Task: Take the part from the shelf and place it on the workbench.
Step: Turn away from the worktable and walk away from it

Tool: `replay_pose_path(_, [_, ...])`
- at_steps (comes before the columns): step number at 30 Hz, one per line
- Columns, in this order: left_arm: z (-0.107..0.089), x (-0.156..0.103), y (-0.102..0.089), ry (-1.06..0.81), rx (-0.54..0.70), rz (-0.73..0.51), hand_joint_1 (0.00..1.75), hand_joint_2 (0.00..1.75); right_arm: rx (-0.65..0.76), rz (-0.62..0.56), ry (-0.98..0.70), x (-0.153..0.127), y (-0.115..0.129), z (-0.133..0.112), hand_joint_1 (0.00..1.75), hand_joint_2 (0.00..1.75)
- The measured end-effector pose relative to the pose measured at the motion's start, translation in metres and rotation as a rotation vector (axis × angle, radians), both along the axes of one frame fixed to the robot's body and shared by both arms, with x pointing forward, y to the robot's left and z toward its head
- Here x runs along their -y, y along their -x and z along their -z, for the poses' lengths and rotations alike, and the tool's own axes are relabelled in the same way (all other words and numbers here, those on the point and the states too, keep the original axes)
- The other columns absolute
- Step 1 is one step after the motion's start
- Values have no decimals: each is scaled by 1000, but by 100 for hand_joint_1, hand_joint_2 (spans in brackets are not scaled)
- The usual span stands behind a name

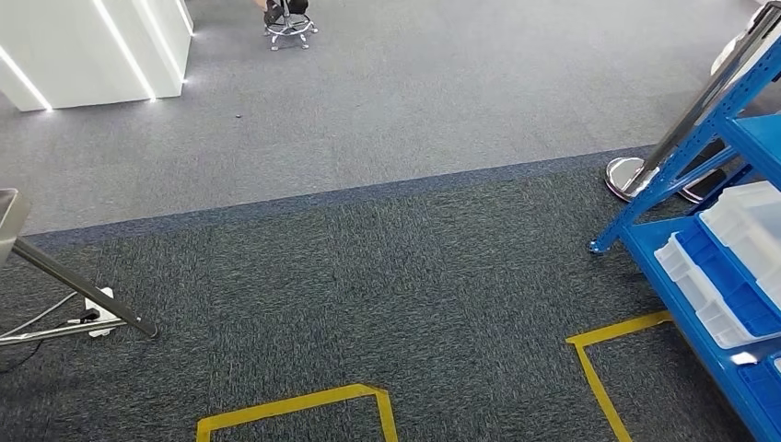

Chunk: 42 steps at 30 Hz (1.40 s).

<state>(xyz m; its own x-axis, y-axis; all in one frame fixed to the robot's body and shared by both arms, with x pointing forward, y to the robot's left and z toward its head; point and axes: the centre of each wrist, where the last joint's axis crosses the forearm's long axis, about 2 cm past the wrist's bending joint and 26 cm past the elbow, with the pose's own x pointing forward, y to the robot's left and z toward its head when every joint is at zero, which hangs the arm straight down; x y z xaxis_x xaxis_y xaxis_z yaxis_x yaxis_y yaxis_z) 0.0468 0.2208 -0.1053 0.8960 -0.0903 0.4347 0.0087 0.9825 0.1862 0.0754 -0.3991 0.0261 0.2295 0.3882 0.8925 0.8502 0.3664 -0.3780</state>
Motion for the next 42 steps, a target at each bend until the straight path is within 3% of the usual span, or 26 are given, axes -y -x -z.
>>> replay_pose_path(8, [0, 2, 5, 1, -22, -33, 0, 0, -334, 332, -180, -13, 36, 60, 0, 0])
replay_pose_path(11, [0, 3, 3, 1, -22, -52, 0, 0, -551, 425, -284, -33, 46, 83, 0, 0])
replay_pose_path(13, [0, 4, 1, 1, -18, -59, 0, 0, -703, 422, -333, -47, 54, 93, 0, 0])
replay_pose_path(16, [-1, 4, 0, 1, -15, -61, 0, 0, -879, 374, -388, -67, 58, 103, 0, 0])
replay_pose_path(20, [0, 4, 3, 0, -19, -59, 0, 0, -1006, 273, -468, -101, 58, 115, 0, 0])
replay_pose_path(25, [0, 3, 2, -7, -9, -42, 0, 0, -1127, 47, -562, -143, 56, 125, 0, 0])
replay_pose_path(30, [0, 1, 0, -11, 0, -26, 0, 0, -1161, -96, -626, -163, 55, 128, 0, 0])
replay_pose_path(42, [0, 1, 0, -1, 2, -13, 0, 0, -1142, -256, -653, -171, 47, 130, 0, 0])
